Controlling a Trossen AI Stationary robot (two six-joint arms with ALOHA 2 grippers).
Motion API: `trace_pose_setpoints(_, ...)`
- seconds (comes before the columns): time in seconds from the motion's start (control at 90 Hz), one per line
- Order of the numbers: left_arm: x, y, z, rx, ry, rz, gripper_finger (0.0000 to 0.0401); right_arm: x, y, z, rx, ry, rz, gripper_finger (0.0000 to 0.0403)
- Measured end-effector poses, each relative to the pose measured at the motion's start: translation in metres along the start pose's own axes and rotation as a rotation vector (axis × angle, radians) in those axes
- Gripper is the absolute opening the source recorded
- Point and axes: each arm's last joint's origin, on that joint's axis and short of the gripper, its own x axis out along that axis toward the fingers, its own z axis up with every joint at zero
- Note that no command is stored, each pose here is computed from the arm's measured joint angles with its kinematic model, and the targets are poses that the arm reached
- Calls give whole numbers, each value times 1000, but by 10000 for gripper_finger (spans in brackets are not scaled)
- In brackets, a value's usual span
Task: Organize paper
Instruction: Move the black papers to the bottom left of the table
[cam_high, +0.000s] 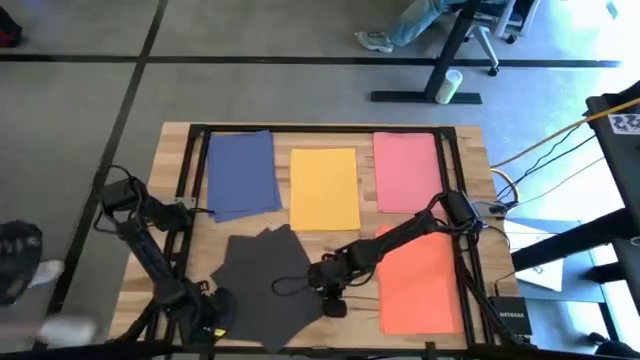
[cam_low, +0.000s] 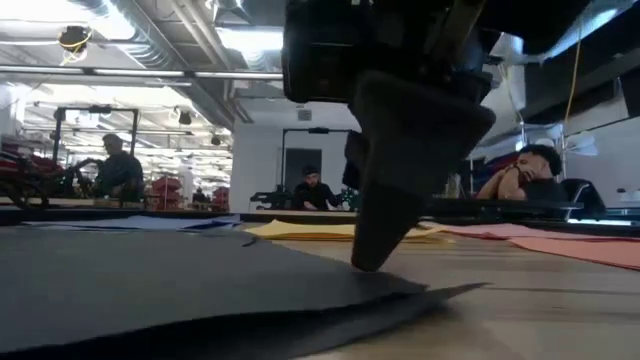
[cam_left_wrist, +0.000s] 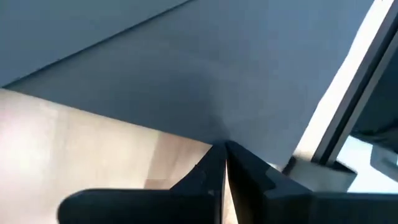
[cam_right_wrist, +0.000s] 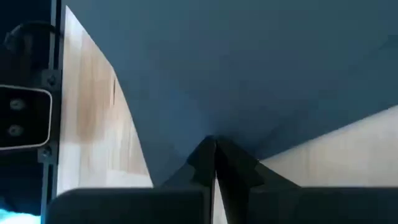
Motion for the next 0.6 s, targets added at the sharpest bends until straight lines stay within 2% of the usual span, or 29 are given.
trace_pose_setpoints(0.178, -1, -2, 4, 19, -13, -9, 0, 0, 1, -1, 1, 28, 54, 0)
trace_pose_setpoints(0.389, -15, -4, 0, 23, 17, -53, 0, -9, 5, 2, 1, 34, 50, 0)
trace_pose_setpoints(0.489, -17, -6, -5, 11, 42, -68, 0, -19, 10, 6, -10, 42, 11, 0)
trace_pose_setpoints(0.6, -13, -7, -14, 10, 66, -61, 0, -23, 7, 2, -16, 94, -91, 0)
